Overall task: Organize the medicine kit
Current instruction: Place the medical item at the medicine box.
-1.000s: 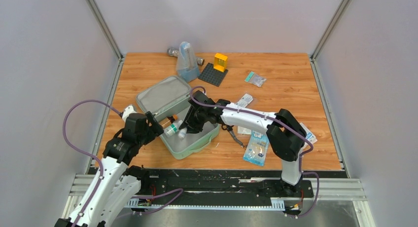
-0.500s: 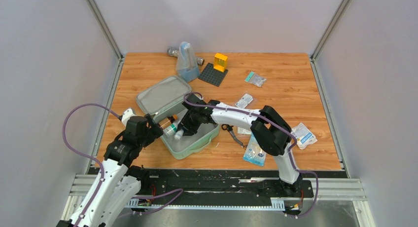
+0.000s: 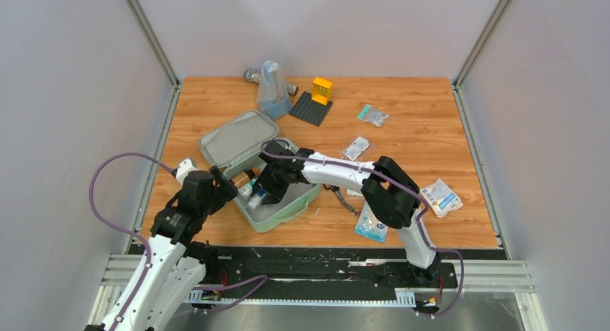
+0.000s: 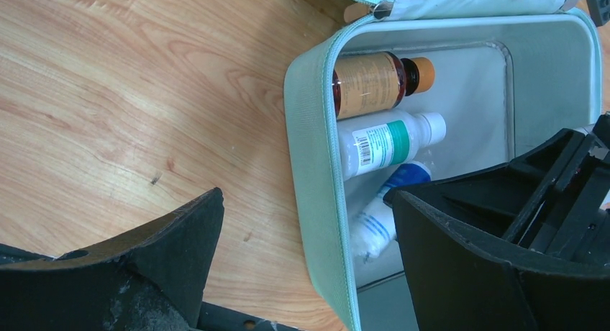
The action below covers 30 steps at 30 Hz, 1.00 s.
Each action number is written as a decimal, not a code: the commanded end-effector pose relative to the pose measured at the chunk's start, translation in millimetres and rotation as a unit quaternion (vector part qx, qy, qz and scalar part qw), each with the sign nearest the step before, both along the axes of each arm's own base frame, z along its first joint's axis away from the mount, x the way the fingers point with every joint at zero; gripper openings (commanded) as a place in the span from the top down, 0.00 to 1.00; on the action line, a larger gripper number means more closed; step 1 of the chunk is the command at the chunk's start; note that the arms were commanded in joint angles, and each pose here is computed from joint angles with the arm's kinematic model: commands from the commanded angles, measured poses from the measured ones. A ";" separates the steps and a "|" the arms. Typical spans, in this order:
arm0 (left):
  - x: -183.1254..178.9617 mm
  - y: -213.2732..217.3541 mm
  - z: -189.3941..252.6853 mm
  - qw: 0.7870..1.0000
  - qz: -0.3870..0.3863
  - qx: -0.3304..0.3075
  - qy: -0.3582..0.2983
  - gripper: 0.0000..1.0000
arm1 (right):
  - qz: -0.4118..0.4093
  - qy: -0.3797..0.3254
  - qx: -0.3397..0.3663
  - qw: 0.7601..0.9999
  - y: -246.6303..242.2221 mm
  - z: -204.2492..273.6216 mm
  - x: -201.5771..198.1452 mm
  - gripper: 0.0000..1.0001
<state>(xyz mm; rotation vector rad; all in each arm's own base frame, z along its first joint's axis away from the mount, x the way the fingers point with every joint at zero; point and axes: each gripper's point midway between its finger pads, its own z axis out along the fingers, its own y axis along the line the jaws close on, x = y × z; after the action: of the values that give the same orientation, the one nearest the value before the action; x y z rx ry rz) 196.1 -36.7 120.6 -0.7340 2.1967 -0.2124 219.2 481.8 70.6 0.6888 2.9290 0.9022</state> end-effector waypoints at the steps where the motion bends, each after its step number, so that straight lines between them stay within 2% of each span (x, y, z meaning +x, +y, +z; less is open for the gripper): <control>1: 4.9 2.6 1.9 1.000 0.014 -0.002 -0.015 0.04 | -0.029 0.014 -0.008 0.999 4.0 11.2 -3.1 0.53; 6: 5.2 2.0 2.3 1.000 0.015 -0.004 -0.016 0.04 | -0.010 -0.006 -0.002 1.000 6.8 22.1 -4.5 0.52; 21: 6.1 -1.5 1.3 1.000 0.014 -0.014 -0.013 0.04 | 0.058 -0.140 0.019 0.988 8.7 85.0 2.2 0.50; 25: 5.5 -2.1 1.9 1.000 0.011 -0.014 -0.011 0.04 | 0.065 -0.209 -0.014 0.976 -10.3 92.6 18.4 0.49; 30: 6.6 -10.9 -1.2 1.000 -0.010 -0.026 -0.008 0.06 | 0.169 -0.287 -0.057 0.941 -29.0 82.4 38.7 0.48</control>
<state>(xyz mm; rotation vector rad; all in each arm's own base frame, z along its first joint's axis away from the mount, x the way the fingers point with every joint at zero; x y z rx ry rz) 196.0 -40.6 117.7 -0.7447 2.2037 -0.2384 234.7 469.3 135.6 0.2026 2.6881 0.8301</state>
